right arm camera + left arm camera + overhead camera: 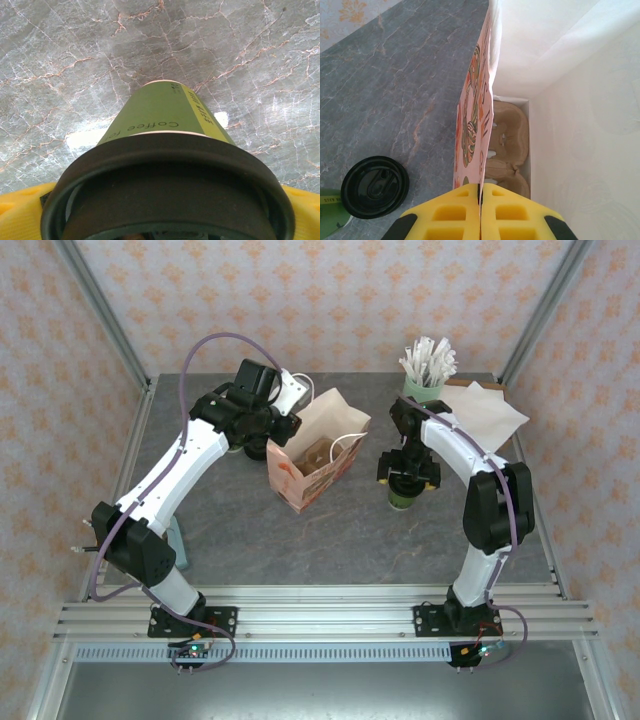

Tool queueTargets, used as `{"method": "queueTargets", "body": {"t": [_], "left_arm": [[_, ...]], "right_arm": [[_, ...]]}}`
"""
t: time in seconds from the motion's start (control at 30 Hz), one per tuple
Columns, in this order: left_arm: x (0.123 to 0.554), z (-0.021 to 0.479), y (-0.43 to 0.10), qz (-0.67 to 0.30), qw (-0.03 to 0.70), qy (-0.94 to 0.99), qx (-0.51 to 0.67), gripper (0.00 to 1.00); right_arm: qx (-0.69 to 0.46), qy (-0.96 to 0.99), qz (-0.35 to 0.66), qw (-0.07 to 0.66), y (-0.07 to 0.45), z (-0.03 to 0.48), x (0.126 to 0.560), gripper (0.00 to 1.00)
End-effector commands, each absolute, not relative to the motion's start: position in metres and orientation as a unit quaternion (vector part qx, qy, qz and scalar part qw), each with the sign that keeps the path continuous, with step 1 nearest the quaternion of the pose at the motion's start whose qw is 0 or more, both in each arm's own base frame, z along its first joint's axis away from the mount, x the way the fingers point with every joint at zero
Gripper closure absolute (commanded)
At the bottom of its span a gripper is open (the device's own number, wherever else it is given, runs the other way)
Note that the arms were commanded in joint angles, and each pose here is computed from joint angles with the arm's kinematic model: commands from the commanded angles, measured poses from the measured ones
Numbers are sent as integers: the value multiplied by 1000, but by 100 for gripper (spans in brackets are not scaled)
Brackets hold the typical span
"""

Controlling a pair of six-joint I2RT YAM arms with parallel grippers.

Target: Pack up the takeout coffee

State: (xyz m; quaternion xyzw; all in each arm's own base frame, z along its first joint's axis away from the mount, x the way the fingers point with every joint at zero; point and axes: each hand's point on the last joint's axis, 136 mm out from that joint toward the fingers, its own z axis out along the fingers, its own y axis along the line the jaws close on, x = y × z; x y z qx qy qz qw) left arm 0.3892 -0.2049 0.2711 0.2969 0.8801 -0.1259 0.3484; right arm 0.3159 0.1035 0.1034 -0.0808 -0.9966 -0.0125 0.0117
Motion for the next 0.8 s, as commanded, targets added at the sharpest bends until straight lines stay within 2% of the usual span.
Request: {"method": "queueTargets", "body": {"t": [0.0, 0.27, 0.6, 0.77], "left_arm": [[388, 289, -195, -116, 366, 878, 287, 100], [389, 290, -196, -118, 366, 878, 286, 100], [389, 290, -196, -121, 366, 878, 285, 100], [388, 289, -197, -122, 365, 878, 283, 100]], "right_arm": [[-91, -996, -14, -11, 99, 119, 316, 0], [-90, -996, -12, -8, 98, 118, 312, 3], [-84, -996, -7, 3, 96, 114, 307, 0], [-85, -996, -8, 0, 96, 115, 306, 4]]}}
